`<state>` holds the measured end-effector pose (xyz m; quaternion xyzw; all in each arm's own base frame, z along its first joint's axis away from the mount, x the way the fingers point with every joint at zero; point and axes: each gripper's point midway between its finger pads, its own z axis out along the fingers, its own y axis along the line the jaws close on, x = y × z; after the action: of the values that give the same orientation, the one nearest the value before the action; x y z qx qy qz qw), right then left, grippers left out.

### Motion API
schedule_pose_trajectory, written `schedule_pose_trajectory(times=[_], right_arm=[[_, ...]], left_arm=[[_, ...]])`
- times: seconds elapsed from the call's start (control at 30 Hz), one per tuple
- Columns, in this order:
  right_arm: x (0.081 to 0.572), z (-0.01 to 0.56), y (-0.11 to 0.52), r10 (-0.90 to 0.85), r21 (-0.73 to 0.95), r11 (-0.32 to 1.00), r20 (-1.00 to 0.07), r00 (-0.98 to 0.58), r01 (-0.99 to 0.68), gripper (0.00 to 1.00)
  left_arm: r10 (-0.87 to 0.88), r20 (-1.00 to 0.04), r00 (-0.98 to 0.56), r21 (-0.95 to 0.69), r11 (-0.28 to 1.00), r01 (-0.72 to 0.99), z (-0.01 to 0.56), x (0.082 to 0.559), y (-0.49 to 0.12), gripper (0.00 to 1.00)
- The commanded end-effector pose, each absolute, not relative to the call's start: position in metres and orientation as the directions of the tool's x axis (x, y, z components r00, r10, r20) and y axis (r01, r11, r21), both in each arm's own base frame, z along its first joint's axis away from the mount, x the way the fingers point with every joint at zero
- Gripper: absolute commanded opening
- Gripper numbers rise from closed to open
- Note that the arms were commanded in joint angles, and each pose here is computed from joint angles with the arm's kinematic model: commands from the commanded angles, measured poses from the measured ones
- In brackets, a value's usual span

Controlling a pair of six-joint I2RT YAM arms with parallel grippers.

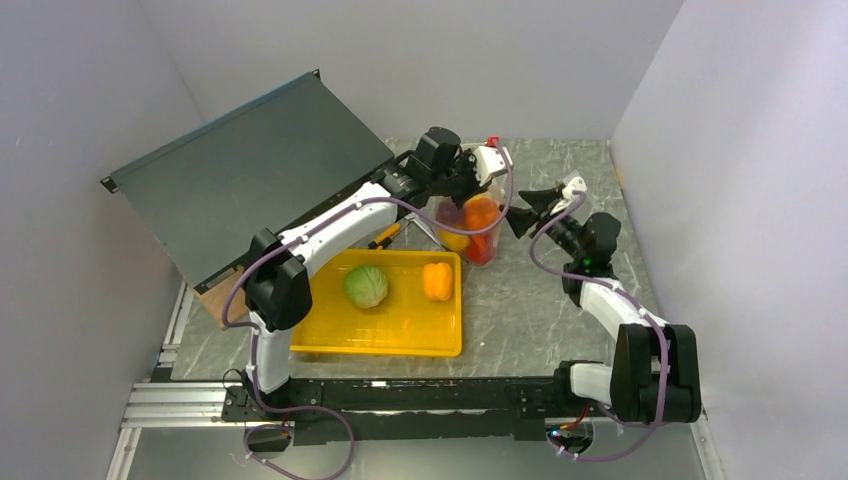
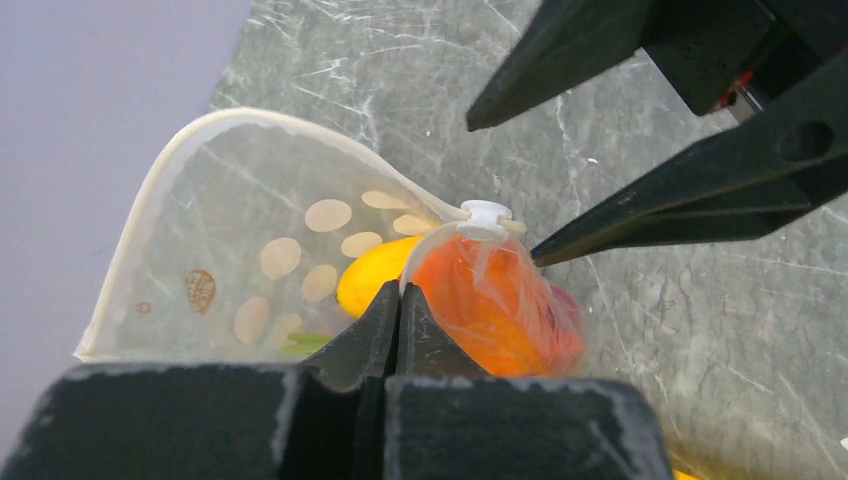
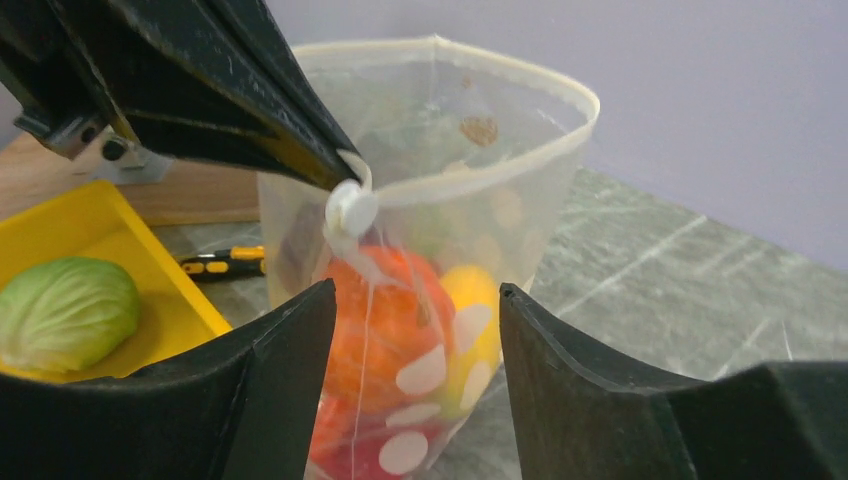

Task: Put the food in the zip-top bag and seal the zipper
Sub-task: Zip the zipper food storage bag at the center of the board.

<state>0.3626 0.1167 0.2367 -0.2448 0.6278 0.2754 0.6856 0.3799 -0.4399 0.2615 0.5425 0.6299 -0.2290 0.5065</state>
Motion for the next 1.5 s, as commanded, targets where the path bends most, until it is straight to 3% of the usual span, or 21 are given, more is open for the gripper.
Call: schedule_pose_trajectory(times=[0.0,0.23,0.4,0.7,1.0,1.07,1.13,1.17,1.23,1.33,1.47], right_arm=[[0.352,0.256,0.107,0.16,0.01,0.787,-0.969,0.188,-0.616,0.65],[0.341,0.257,0.132,0.255,0.1,0.784,-0.952,0.17,-0.613,0.72],[0.355,0.254,0.137,0.259,0.137,0.861,-0.947,0.19,-0.49,0.75],[0.372,0.243,0.116,0.218,0.125,0.932,-0.943,0.25,-0.342,0.68],[0.375,0.245,0.132,0.235,0.108,0.902,-0.935,0.264,-0.419,0.64],[0.381,0.245,0.136,0.226,0.098,0.898,-0.939,0.258,-0.429,0.56],[0.385,0.246,0.139,0.209,0.075,0.897,-0.94,0.268,-0.436,0.23],[0.386,0.246,0.137,0.203,0.07,0.901,-0.94,0.274,-0.427,0.12],[0.385,0.249,0.136,0.178,0.029,0.894,-0.939,0.294,-0.447,0.0],[0.381,0.254,0.141,0.183,0.002,0.837,-0.944,0.276,-0.548,0.0],[0.373,0.259,0.156,0.178,-0.024,0.726,-0.959,0.221,-0.688,0.0]], left_arm=[[0.273,-0.951,0.145,0.239,0.353,0.905,0.316,0.378,-0.448,0.0],[0.248,-0.961,0.121,0.196,0.305,0.932,0.316,0.368,-0.459,0.0],[0.26,-0.957,0.129,0.204,0.287,0.936,0.313,0.36,-0.458,0.0],[0.289,-0.948,0.132,0.212,0.264,0.941,0.308,0.352,-0.453,0.0],[0.289,-0.948,0.134,0.21,0.251,0.945,0.305,0.35,-0.454,0.0],[0.291,-0.948,0.132,0.208,0.246,0.947,0.304,0.349,-0.454,0.0],[0.3,-0.944,0.136,0.216,0.251,0.944,0.304,0.35,-0.451,0.0],[0.309,-0.941,0.135,0.221,0.264,0.939,0.305,0.352,-0.449,0.0],[0.325,-0.936,0.135,0.233,0.286,0.93,0.309,0.356,-0.441,0.06],[0.331,-0.935,0.126,0.24,0.329,0.913,0.324,0.366,-0.423,0.23],[0.305,-0.938,0.163,0.269,0.349,0.898,0.347,0.366,-0.409,0.39]])
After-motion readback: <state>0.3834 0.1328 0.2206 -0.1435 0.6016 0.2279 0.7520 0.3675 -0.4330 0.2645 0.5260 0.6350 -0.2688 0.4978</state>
